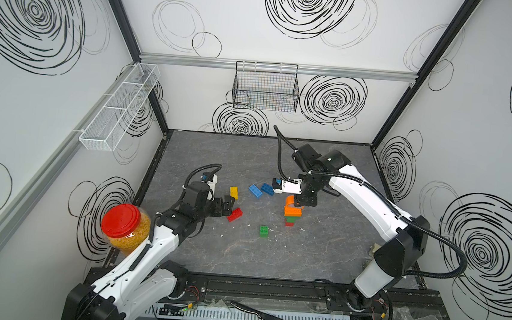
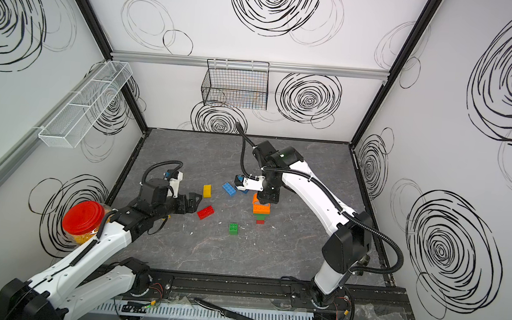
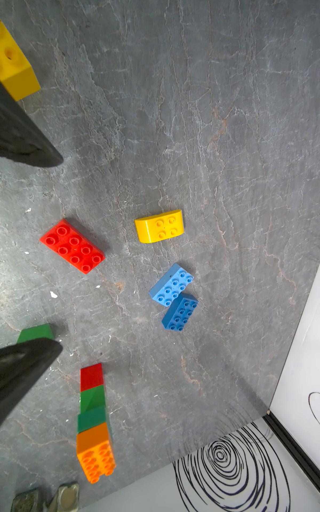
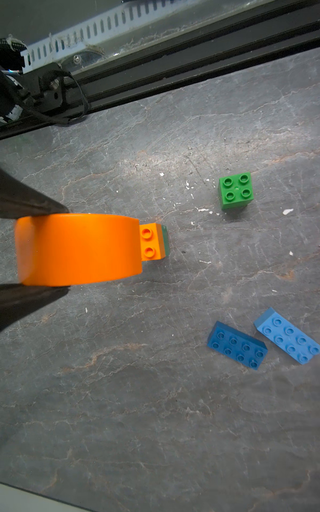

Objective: Assemble an ice cream with lego
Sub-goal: Assemble the lego brick with the lego brick.

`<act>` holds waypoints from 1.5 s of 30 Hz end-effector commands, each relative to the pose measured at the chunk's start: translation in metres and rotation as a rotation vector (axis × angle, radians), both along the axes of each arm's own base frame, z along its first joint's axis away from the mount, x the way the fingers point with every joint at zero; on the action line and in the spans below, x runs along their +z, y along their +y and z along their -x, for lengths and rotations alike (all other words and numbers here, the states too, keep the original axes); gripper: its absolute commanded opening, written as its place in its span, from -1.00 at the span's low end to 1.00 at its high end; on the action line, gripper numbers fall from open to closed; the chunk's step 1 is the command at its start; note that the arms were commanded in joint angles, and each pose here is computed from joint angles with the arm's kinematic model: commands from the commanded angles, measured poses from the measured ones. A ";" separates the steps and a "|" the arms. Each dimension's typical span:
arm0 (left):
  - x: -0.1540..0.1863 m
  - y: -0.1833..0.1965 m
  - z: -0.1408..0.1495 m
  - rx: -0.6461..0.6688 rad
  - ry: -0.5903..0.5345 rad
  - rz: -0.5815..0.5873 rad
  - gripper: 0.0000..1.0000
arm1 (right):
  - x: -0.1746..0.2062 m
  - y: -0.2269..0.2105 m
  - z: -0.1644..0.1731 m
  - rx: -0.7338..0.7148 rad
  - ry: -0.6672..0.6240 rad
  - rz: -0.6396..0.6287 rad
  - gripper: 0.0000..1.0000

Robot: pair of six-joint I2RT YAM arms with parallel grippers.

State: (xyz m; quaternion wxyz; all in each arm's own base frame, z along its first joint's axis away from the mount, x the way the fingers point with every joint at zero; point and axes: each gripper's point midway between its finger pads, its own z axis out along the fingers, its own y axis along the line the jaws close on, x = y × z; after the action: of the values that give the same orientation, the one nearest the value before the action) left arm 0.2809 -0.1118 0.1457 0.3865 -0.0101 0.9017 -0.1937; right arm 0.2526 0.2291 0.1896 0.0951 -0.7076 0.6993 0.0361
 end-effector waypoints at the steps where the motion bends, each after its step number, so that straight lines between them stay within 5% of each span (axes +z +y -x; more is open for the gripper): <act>1: 0.013 -0.003 -0.006 -0.010 -0.045 0.004 0.98 | -0.011 -0.004 0.007 0.022 0.024 0.049 -1.00; 45: 0.013 -0.002 -0.005 -0.007 -0.044 0.000 0.98 | -0.034 0.001 -0.005 0.106 0.011 0.078 -1.00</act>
State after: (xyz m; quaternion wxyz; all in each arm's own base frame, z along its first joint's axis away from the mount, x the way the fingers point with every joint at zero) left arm 0.2809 -0.1118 0.1457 0.3865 -0.0100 0.9017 -0.1936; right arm 0.2608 0.2324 0.1629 0.0776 -0.7396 0.6684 0.0140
